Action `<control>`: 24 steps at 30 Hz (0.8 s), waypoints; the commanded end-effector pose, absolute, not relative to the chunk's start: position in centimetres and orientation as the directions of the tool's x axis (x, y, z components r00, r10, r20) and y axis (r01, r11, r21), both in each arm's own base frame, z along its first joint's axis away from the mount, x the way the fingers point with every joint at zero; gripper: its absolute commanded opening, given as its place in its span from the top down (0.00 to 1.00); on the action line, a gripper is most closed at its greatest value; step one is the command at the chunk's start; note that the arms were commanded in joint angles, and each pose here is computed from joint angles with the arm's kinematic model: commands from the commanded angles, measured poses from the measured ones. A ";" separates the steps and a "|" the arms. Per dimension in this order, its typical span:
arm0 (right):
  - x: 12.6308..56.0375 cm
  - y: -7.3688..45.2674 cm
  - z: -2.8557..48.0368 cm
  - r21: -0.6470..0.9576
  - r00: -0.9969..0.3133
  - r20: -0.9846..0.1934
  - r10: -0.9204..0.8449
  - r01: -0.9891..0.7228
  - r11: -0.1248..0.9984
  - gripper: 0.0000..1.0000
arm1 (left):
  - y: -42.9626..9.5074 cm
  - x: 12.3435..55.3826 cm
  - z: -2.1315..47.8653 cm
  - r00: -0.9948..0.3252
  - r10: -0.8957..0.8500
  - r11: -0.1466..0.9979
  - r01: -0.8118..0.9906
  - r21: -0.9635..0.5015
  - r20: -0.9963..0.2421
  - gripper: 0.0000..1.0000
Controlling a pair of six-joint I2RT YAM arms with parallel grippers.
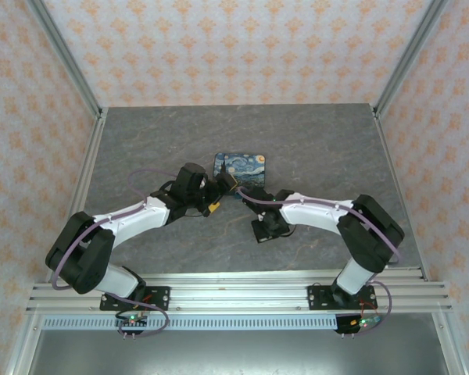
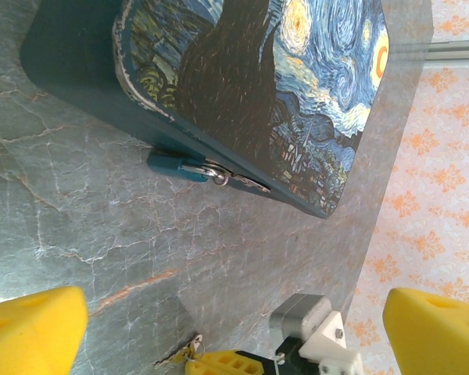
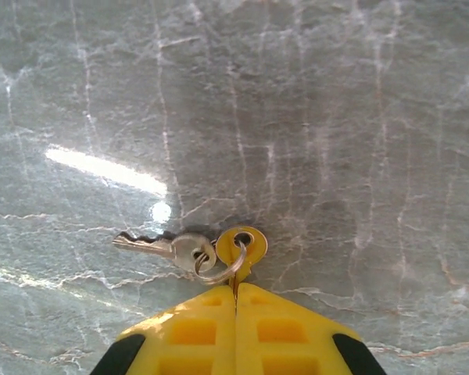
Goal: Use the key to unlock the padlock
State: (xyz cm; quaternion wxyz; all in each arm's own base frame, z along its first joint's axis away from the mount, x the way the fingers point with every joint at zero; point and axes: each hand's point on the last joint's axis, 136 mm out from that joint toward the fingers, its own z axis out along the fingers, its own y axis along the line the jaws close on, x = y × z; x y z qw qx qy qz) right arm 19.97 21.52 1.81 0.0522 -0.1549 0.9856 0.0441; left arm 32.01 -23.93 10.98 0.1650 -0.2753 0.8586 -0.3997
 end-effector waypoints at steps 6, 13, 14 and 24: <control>21.8 21.0 4.5 0.185 -0.963 -0.238 -0.123 -0.170 0.968 1.00 | -24.2 32.2 11.3 -0.795 -0.603 0.529 -0.333 -0.781 -0.070 0.02; 22.6 21.7 7.1 0.279 -0.955 -0.288 -0.066 -0.150 0.948 1.00 | -26.0 32.0 11.3 -0.801 -0.598 0.467 -0.359 -0.808 0.011 0.04; 22.6 21.9 7.4 0.289 -0.955 -0.290 -0.064 -0.151 0.945 1.00 | -26.3 32.0 11.4 -0.802 -0.596 0.460 -0.361 -0.812 0.019 0.04; 23.7 23.3 10.7 0.359 -0.942 -0.333 -0.035 -0.161 0.919 1.00 | -28.7 31.8 10.5 -0.741 -0.632 0.298 -0.504 -0.811 0.228 0.14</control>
